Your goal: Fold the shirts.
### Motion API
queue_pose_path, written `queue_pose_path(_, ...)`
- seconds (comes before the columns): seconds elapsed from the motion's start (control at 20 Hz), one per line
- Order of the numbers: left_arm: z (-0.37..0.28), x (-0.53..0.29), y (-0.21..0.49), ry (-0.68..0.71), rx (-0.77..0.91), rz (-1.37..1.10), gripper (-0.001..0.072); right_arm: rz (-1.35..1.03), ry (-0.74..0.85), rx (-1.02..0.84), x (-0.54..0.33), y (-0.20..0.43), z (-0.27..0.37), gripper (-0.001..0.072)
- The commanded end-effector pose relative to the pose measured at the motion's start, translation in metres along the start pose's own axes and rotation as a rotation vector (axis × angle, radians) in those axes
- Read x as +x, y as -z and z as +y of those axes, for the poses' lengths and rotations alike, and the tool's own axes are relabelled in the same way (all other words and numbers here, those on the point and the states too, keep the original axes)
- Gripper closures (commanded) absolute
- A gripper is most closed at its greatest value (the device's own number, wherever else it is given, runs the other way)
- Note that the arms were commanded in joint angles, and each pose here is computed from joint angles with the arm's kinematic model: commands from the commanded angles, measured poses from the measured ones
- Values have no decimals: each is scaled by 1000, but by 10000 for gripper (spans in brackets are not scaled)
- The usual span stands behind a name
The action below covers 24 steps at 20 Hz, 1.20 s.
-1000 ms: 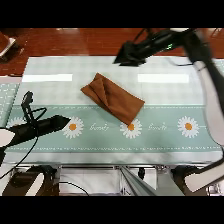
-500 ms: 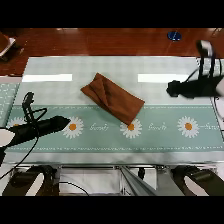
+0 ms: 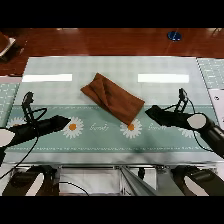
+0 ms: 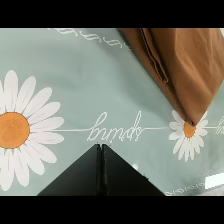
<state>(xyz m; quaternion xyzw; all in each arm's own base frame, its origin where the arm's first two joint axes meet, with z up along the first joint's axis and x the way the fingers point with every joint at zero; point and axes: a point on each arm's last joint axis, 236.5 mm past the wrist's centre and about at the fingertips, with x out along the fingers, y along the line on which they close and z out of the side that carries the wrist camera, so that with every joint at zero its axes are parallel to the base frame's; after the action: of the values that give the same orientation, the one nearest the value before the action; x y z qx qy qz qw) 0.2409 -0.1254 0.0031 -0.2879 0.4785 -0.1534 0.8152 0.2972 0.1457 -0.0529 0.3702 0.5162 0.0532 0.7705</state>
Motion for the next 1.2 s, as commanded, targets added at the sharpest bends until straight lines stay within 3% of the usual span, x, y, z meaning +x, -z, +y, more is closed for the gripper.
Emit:
queue_pose_path(0.0,0,0,-2,-1,0,-9,689,76,-44,85,28,15,-3,292)
queue_pose_path(0.4,0,0,-2,-1,0,-11,690,251,-86,111,82,10,21,299)
queue_pose_path(0.45,0,0,-2,-1,0,-11,690,280,-93,103,88,10,25,331)
queue_pose_path(0.6,0,0,-4,-1,0,-17,690,347,-184,3,97,1,58,647)
queue_pose_path(0.65,0,0,-4,-1,0,-17,689,355,-227,-55,95,-7,75,690)
queue_pose_path(0.8,1,0,-4,-2,-1,-16,689,349,-276,-263,71,-37,125,691)
queue_pose_path(1.15,1,0,-4,-2,-1,-16,690,184,-155,-643,-44,-125,221,691)
